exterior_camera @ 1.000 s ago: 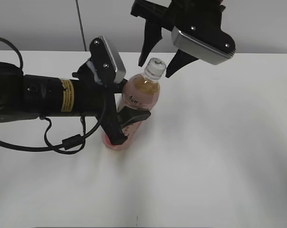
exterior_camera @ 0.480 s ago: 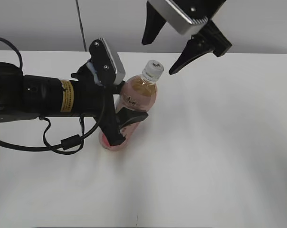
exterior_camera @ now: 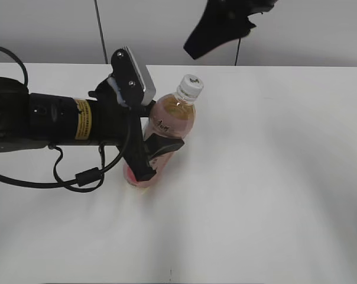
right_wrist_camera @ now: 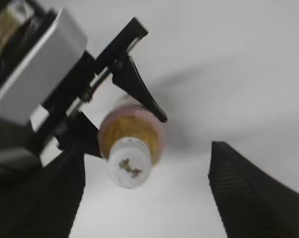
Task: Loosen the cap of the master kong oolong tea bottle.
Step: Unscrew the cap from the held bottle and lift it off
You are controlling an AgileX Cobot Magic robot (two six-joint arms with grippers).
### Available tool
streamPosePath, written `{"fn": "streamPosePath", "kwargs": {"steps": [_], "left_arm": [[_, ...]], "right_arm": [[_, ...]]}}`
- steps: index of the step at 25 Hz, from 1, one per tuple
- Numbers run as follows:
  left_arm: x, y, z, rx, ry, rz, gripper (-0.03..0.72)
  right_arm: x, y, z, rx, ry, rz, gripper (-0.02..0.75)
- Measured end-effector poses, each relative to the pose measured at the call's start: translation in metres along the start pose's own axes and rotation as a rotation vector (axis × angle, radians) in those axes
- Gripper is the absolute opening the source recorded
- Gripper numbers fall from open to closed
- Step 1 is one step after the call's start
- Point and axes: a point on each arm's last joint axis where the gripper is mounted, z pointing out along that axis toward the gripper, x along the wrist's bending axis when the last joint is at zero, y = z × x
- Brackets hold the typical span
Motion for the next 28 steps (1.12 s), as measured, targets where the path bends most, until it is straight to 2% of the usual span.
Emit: {"fn": "streamPosePath", "kwargs": {"steps": [5, 7, 9, 11, 15, 21, 28], "left_arm": [[0.0, 0.0, 0.0, 0.0, 0.0, 0.0, 0.432], [0.0, 0.0, 0.0, 0.0, 0.0, 0.0, 0.432], [0.0, 0.0, 0.0, 0.0, 0.0, 0.0, 0.432], [0.0, 0.0, 0.0, 0.0, 0.0, 0.0, 0.432], [0.0, 0.0, 0.0, 0.0, 0.0, 0.0, 0.432], [0.0, 0.0, 0.0, 0.0, 0.0, 0.0, 0.432], [0.0, 0.0, 0.0, 0.0, 0.0, 0.0, 0.432]], "right_arm": [[0.001, 0.005, -0.003, -0.047, 0.005, 0.735, 0.585], [0.002, 0.005, -0.004, -0.039, 0.017, 0.969, 0.585], [0.003, 0.004, -0.004, -0.023, 0.03, 1.161, 0.585], [0.004, 0.004, -0.003, -0.012, 0.029, 1.273, 0.585], [0.004, 0.0, 0.001, 0.034, -0.025, 1.395, 0.585], [0.002, -0.005, 0.03, 0.107, -0.008, 1.449, 0.55], [0.001, -0.006, 0.035, 0.122, -0.009, 1.462, 0.515]]}}
